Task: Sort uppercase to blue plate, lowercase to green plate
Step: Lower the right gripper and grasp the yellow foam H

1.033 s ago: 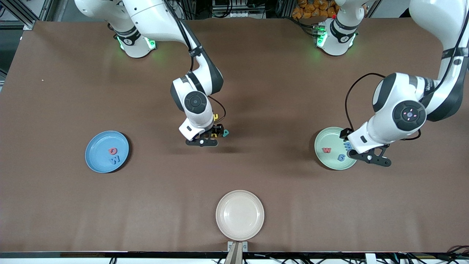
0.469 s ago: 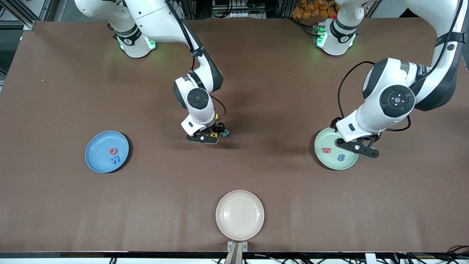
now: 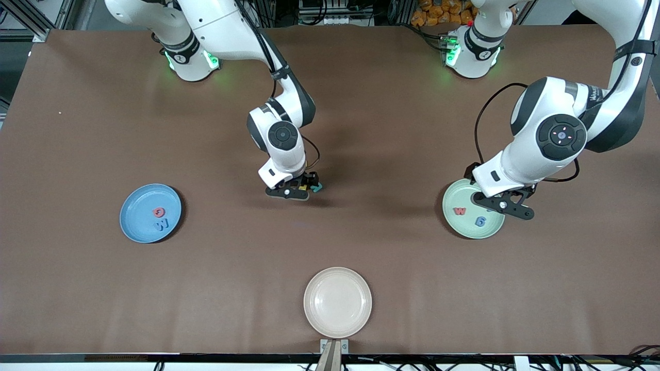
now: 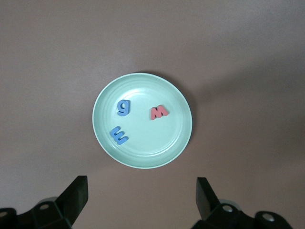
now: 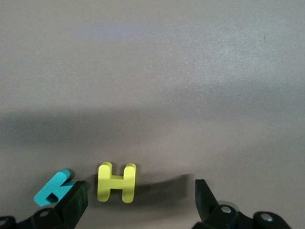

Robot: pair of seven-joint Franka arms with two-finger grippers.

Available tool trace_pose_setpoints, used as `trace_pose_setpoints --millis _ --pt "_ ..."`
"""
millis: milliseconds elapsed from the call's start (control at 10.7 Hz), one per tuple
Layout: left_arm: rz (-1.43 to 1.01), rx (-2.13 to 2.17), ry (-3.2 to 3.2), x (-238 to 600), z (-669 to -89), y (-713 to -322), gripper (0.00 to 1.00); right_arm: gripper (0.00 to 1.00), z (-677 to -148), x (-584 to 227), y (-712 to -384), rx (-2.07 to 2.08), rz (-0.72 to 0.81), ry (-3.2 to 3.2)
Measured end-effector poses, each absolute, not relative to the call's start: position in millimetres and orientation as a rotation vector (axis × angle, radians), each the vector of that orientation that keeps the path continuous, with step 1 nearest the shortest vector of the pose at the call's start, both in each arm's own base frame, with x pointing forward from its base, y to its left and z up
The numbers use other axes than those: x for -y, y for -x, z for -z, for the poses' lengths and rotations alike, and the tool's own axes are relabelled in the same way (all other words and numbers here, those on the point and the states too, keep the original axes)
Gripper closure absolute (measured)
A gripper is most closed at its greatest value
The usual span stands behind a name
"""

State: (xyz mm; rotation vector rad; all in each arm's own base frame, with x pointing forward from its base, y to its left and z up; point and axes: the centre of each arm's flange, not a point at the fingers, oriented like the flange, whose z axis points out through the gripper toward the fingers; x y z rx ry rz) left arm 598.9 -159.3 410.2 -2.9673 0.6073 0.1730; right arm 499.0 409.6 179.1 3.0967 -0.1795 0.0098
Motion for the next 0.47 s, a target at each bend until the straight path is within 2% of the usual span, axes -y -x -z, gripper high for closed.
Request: trace_pose_setpoints --millis 469 --pt "-0.174 -0.607 2.967 158.8 -410.1 -599.0 0.00 0.00 -175.6 -408.4 -499.6 0.188 -0.034 -3.095"
